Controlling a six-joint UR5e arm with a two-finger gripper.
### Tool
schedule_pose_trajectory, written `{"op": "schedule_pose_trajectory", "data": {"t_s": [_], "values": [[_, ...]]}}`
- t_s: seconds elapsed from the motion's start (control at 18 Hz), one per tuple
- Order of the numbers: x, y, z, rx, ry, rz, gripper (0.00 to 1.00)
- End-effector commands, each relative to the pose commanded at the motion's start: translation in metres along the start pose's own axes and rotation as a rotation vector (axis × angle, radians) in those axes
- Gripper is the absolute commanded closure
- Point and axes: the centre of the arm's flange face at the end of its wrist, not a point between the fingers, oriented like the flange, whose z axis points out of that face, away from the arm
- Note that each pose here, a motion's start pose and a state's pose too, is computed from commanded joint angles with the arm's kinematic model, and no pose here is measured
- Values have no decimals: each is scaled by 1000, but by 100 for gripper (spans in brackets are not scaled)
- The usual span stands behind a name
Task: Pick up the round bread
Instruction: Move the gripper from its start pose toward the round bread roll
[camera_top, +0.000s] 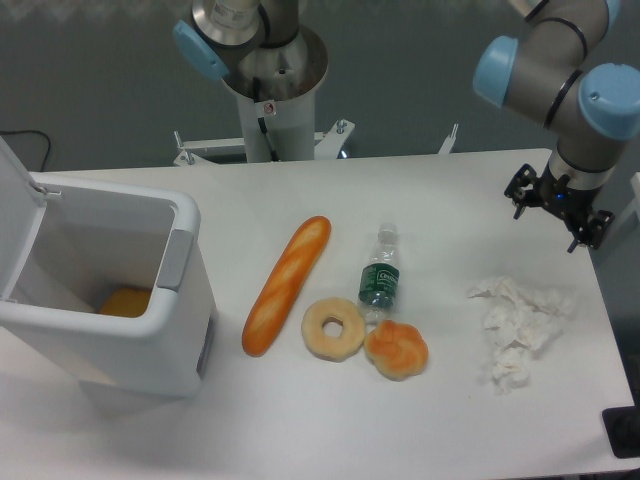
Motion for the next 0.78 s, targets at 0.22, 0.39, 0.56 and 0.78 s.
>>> {"op": "schedule_pose_trajectory", "data": {"t_s": [0.22,0.39,0.56,0.78], "values": [[0,2,3,0,-6,-28,0],[1,3,11,0,-23,-103,0],[5,8,21,-2,-59,-124,0],[7,-1,28,4,-48,-333,0]]}}
